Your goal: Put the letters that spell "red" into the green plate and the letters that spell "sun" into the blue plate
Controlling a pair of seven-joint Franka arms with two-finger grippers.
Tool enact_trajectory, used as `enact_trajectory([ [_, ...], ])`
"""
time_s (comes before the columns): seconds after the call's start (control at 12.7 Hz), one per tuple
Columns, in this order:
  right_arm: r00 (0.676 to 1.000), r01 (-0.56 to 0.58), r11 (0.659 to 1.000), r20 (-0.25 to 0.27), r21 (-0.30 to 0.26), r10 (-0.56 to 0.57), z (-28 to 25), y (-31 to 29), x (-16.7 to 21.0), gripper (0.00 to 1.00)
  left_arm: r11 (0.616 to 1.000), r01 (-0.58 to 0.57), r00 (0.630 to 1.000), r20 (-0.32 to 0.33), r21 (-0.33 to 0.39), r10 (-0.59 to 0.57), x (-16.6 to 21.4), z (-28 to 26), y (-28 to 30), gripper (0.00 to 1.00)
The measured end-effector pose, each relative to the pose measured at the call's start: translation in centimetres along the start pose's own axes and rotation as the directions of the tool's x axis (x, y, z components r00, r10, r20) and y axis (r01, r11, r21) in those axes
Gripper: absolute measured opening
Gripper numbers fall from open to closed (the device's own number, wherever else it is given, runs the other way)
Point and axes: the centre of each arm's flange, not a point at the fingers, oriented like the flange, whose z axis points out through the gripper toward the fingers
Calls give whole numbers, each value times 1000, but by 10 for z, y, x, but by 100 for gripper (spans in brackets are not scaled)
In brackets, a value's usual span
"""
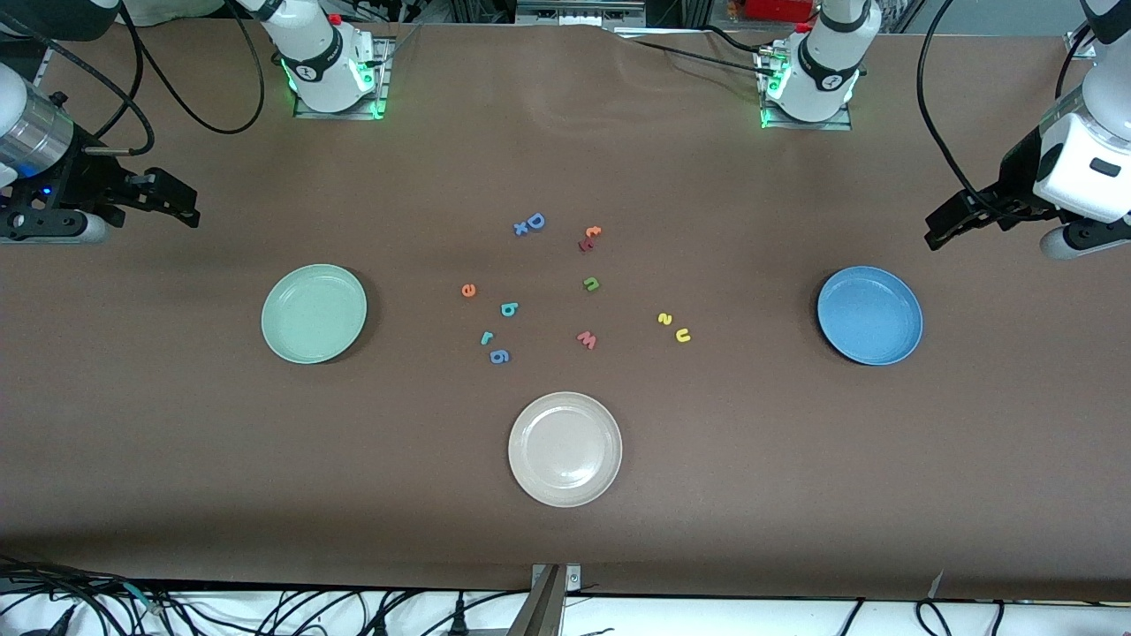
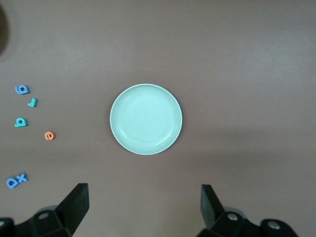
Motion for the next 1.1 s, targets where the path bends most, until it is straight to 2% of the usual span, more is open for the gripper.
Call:
enact_trajectory([
  [1.1,1000,0,1000,16,-1,0,1,0,-2,100,1000,0,1000,0,0,0,0,0,0,100],
])
